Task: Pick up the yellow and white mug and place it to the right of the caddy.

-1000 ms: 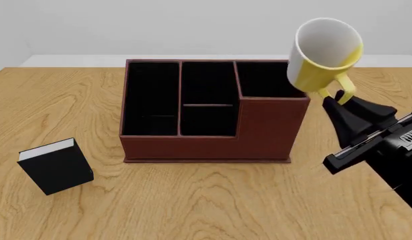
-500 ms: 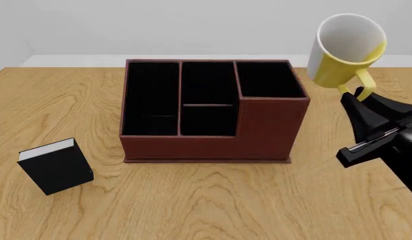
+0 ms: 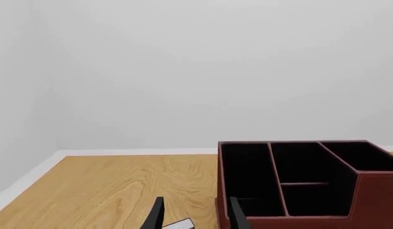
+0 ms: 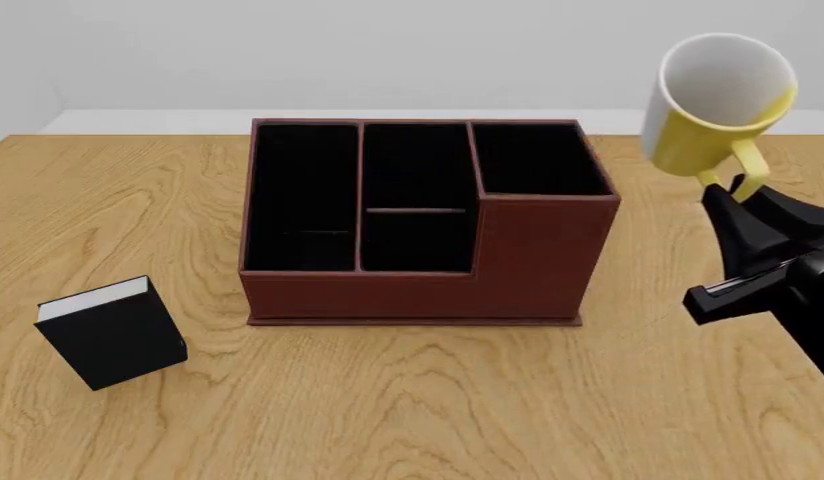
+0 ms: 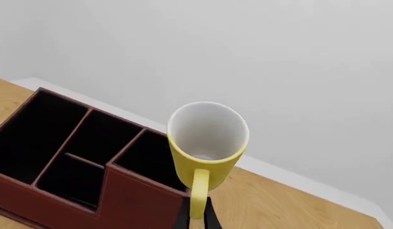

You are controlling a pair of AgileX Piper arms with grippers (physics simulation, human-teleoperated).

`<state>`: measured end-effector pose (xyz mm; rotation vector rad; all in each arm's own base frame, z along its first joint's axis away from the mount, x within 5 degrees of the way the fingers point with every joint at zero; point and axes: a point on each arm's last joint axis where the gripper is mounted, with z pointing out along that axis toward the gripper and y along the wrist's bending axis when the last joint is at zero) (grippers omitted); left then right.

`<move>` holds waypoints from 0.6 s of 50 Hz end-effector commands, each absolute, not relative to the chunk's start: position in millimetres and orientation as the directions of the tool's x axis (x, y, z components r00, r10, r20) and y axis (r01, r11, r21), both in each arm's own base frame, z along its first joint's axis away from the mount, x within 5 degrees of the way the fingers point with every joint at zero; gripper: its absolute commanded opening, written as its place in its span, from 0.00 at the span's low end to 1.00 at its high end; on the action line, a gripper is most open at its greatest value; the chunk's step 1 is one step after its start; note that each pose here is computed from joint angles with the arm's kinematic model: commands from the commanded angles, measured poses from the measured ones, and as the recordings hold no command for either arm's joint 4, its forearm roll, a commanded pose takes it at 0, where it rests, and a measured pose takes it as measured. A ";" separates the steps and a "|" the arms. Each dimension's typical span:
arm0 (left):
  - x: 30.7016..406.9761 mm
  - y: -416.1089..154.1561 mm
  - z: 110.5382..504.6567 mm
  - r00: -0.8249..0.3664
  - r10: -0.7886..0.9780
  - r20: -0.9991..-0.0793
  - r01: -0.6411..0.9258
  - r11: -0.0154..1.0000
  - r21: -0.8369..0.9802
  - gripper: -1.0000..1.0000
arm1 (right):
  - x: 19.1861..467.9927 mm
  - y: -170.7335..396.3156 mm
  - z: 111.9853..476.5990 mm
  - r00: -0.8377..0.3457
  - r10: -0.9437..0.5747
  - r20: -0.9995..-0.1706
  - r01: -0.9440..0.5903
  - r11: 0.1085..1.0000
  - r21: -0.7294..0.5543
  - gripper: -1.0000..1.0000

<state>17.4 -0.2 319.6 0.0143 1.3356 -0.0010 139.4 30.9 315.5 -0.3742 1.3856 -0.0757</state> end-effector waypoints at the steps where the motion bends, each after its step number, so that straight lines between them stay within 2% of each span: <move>1: 18.2 -0.2 318.2 0.230 0.008 -0.973 0.011 1.000 0.011 1.00 | 143.8 24.9 311.9 0.179 -0.267 -0.947 -0.124 0.949 -0.291 0.00; 30: 18.1 -0.2 318.0 0.225 0.021 -0.974 0.006 1.000 0.023 1.00 | 155.5 12.4 290.4 0.117 -0.254 -0.960 -0.050 0.964 -0.261 0.00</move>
